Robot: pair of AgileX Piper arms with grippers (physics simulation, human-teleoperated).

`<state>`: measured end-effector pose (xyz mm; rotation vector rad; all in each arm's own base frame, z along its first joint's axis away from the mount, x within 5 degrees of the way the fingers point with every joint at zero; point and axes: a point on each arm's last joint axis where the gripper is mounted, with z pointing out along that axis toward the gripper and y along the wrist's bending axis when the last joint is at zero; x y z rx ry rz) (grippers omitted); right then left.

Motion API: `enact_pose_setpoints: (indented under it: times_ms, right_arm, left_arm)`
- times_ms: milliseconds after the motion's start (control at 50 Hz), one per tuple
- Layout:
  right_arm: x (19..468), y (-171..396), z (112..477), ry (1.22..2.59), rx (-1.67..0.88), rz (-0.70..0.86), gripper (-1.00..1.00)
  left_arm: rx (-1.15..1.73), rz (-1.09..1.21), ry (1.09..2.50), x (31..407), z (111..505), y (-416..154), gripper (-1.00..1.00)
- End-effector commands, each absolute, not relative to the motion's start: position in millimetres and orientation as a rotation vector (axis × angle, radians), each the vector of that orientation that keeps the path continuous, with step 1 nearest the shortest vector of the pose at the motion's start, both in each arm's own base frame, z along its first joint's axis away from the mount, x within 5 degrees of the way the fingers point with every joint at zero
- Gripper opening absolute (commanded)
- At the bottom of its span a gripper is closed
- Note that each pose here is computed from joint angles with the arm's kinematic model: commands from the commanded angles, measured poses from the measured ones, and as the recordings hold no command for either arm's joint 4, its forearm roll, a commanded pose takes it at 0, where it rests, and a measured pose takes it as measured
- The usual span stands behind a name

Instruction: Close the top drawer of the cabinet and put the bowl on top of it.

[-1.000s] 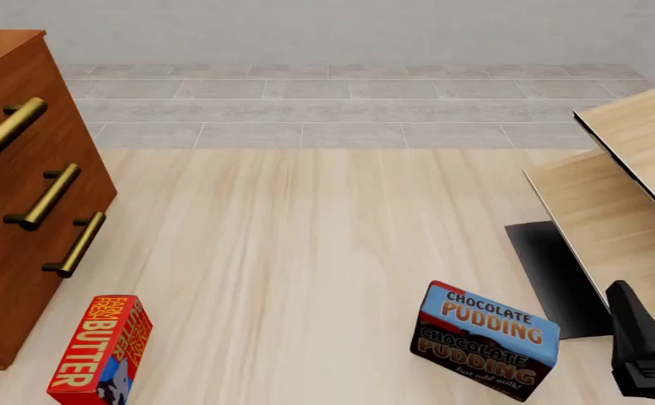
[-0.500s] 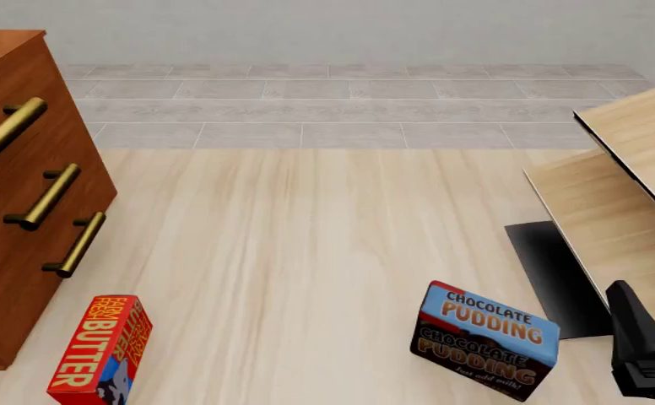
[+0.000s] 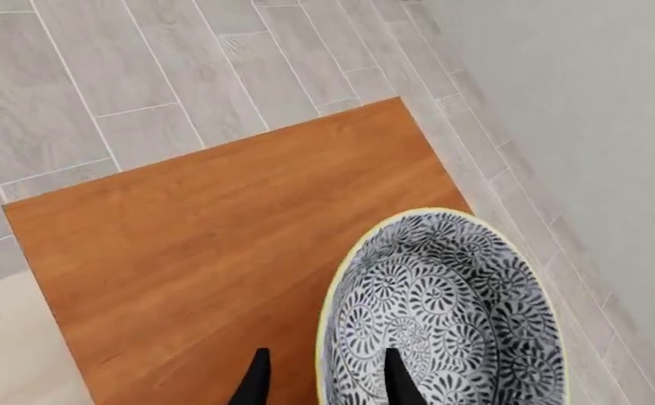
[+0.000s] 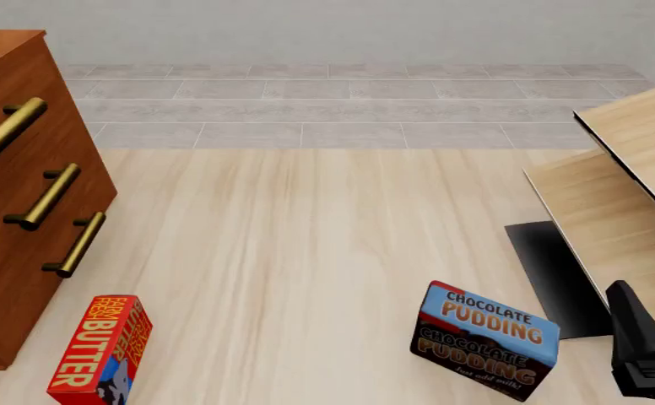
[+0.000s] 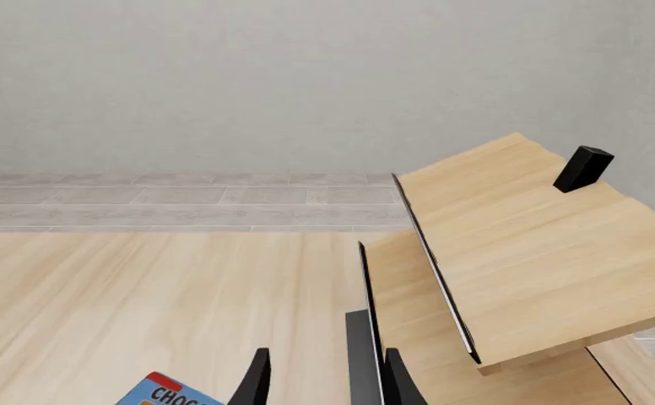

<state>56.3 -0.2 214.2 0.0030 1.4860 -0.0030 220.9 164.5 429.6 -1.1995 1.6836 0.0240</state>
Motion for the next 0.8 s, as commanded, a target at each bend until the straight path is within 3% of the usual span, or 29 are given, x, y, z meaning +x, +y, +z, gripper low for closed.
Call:
enact_pose_setpoints:
  times_ms: [20,100,140,220,800]
  right_arm:
    - [56.3,-0.2,214.2,1.486,0.003,-0.002,1.0]
    - [56.3,-0.2,214.3,1.485,0.002,-0.002,1.0]
    - [56.3,-0.2,214.3,1.485,0.002,-0.002,1.0]
    - [56.3,-0.2,214.2,1.486,0.002,-0.002,1.0]
    - [56.3,-0.2,214.2,1.486,0.002,-0.002,1.0]
  left_arm:
    - [-1.191,0.031,1.68,218.3,427.1,163.2,1.0]
    - [-1.178,0.031,1.665,214.8,432.8,160.2,1.0]
    - [-1.173,0.031,1.659,211.1,456.8,157.2,1.0]
    - [-1.16,0.031,1.65,207.2,442.4,153.2,1.0]
    - [-1.081,0.021,1.618,163.1,492.0,112.6,1.0]
